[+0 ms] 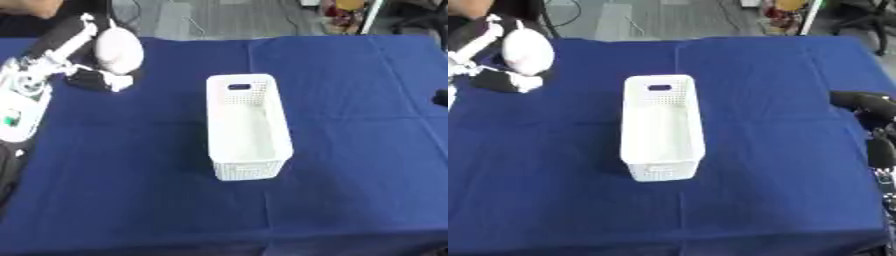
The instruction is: Pick up objects on the table and place them in the box.
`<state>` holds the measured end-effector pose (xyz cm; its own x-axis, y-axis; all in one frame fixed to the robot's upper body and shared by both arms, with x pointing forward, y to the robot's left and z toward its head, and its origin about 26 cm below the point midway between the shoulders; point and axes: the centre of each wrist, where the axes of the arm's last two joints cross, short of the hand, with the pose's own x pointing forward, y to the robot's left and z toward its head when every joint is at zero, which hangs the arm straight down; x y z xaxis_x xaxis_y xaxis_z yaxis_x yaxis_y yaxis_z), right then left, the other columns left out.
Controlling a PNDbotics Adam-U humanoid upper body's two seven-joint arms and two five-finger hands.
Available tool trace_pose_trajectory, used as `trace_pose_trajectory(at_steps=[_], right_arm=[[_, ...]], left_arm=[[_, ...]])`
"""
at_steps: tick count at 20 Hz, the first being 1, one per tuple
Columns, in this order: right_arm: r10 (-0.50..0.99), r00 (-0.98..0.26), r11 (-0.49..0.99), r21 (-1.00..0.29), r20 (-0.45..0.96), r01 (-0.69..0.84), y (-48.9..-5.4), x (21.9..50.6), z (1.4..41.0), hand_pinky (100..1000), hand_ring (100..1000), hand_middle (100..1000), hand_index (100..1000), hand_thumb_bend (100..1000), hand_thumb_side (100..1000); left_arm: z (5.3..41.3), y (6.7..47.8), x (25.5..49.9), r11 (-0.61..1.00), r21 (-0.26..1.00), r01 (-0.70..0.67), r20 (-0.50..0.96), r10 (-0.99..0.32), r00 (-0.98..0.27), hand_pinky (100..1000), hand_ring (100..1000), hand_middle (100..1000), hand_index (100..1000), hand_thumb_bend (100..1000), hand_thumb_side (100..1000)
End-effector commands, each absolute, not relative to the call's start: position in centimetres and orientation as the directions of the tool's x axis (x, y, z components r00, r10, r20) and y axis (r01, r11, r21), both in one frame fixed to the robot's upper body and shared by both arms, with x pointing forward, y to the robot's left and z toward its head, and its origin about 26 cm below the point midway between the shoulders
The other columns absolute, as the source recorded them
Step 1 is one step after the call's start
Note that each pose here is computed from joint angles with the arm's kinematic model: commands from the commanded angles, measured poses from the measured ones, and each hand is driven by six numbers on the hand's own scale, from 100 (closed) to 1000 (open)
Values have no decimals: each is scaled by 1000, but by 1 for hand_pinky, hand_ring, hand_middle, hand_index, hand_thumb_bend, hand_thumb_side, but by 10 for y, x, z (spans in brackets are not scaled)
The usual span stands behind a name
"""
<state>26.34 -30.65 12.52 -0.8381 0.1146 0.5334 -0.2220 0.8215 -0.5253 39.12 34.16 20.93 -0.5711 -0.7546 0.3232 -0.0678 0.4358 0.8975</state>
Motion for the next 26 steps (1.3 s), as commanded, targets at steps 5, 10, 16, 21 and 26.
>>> trace_pose_trajectory(at_steps=[5, 10, 16, 21, 26], right_arm=[[126, -848, 811, -546, 514, -211, -309, 262, 132, 859, 847, 765, 869, 100, 669], [121, -848, 809, -547, 516, -217, -308, 262, 132, 859, 847, 765, 869, 100, 669], [114, -848, 808, -545, 518, -225, -307, 263, 132, 860, 848, 765, 869, 100, 669], [110, -848, 806, -546, 519, -229, -306, 263, 132, 859, 847, 765, 869, 100, 669], [104, -849, 804, -546, 518, -234, -306, 263, 132, 859, 847, 765, 869, 100, 669]], left_arm=[[246, 328, 378, 447, 889, -98, 290, -715, -636, 100, 185, 522, 685, 100, 237], [252, 295, 383, 405, 912, -58, 241, -647, -723, 100, 185, 521, 691, 100, 223], [262, 241, 391, 354, 935, -20, 177, -513, -840, 100, 187, 520, 698, 100, 206], [264, 215, 395, 341, 940, 8, 168, -442, -881, 100, 186, 519, 698, 100, 213], [265, 196, 398, 321, 947, 28, 160, -395, -905, 100, 186, 519, 700, 100, 215]])
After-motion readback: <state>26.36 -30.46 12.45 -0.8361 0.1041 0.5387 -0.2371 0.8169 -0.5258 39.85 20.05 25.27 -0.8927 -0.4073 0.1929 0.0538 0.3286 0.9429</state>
